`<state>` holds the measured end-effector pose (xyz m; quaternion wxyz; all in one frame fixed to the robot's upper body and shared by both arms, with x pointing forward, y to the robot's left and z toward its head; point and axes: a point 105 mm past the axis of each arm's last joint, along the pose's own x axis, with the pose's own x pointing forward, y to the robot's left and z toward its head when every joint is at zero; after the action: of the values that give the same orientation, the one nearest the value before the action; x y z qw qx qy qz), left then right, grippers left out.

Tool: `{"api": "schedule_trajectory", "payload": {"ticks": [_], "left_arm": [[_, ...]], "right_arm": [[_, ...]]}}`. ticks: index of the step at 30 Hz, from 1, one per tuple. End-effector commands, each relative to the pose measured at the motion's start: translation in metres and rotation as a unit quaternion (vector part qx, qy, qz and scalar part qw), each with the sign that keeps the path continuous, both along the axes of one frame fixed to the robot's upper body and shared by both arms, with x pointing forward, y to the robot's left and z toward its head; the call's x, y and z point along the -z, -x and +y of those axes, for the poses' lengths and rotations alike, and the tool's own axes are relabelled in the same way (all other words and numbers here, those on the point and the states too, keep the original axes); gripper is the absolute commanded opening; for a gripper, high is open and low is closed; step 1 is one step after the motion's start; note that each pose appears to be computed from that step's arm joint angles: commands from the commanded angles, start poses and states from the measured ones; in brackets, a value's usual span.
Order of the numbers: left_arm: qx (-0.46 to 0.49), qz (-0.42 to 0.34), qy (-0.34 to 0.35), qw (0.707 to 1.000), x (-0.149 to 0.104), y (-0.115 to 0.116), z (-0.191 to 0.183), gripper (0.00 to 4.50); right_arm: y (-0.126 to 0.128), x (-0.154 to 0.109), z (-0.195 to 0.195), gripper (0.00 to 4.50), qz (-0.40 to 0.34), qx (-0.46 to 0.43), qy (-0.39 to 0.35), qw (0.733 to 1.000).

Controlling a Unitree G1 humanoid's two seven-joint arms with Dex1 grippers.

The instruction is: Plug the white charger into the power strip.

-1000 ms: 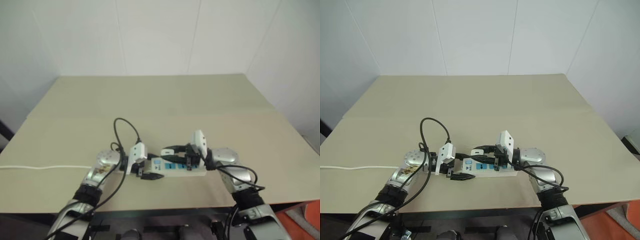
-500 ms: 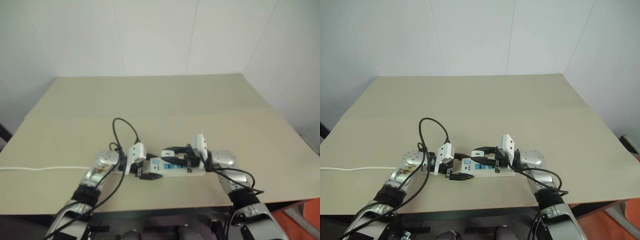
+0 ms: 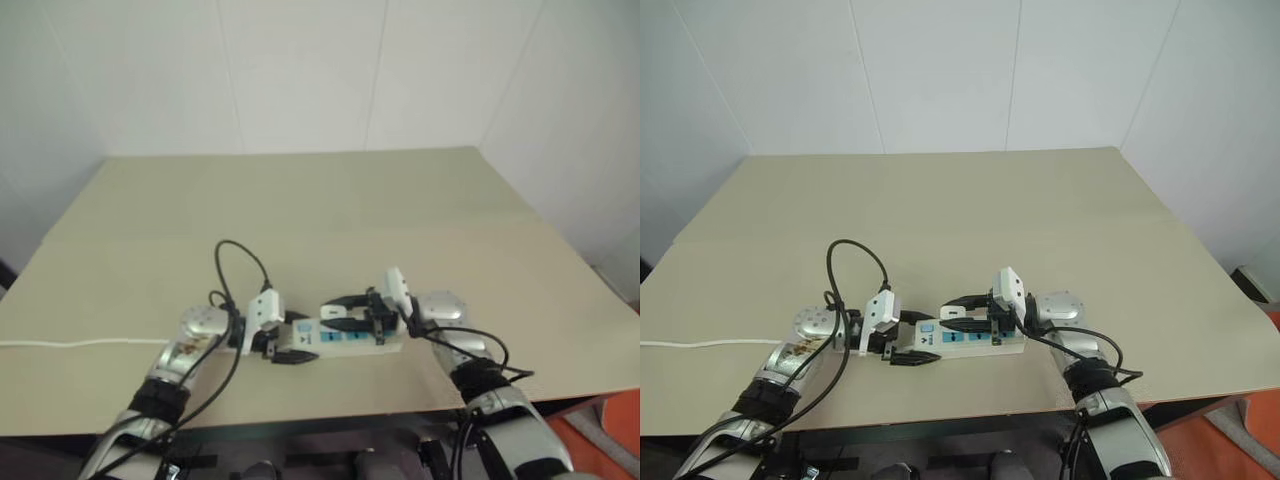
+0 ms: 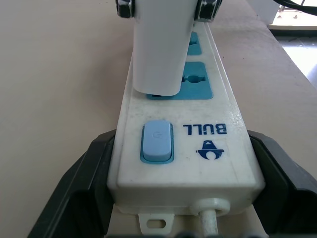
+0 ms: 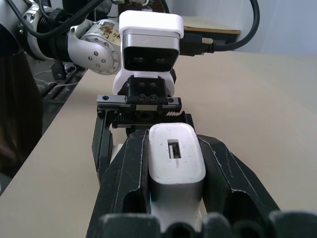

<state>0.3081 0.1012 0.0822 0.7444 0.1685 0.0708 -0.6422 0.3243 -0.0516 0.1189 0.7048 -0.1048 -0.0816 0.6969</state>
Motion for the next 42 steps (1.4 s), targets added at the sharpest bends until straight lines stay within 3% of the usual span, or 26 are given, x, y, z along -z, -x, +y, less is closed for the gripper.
{"api": "schedule_trajectory", "payload": {"ticks": [1,6,17,36,42], "left_arm": [[0.013,-0.013,-0.003,1.000,-0.008,0.005,0.003,3.29],[0.010,-0.015,-0.002,1.000,-0.009,0.004,0.002,3.29],[0.007,-0.017,-0.001,1.000,-0.009,0.005,0.004,3.29],[0.013,-0.016,0.006,1.000,-0.008,0.004,-0.004,3.29],[0.016,-0.017,0.008,1.000,-0.008,0.002,-0.006,3.29]], "right_arm": [[0.003,0.025,0.010,1.22,0.040,-0.013,0.046,0.998],[0.014,0.030,0.030,1.22,0.050,-0.054,0.054,0.996],[0.003,0.054,-0.011,1.22,0.078,0.005,0.101,0.992],[0.010,0.046,0.010,1.22,0.087,-0.012,0.114,0.990],[0.011,0.045,0.009,3.14,0.090,-0.011,0.115,0.989]]}}
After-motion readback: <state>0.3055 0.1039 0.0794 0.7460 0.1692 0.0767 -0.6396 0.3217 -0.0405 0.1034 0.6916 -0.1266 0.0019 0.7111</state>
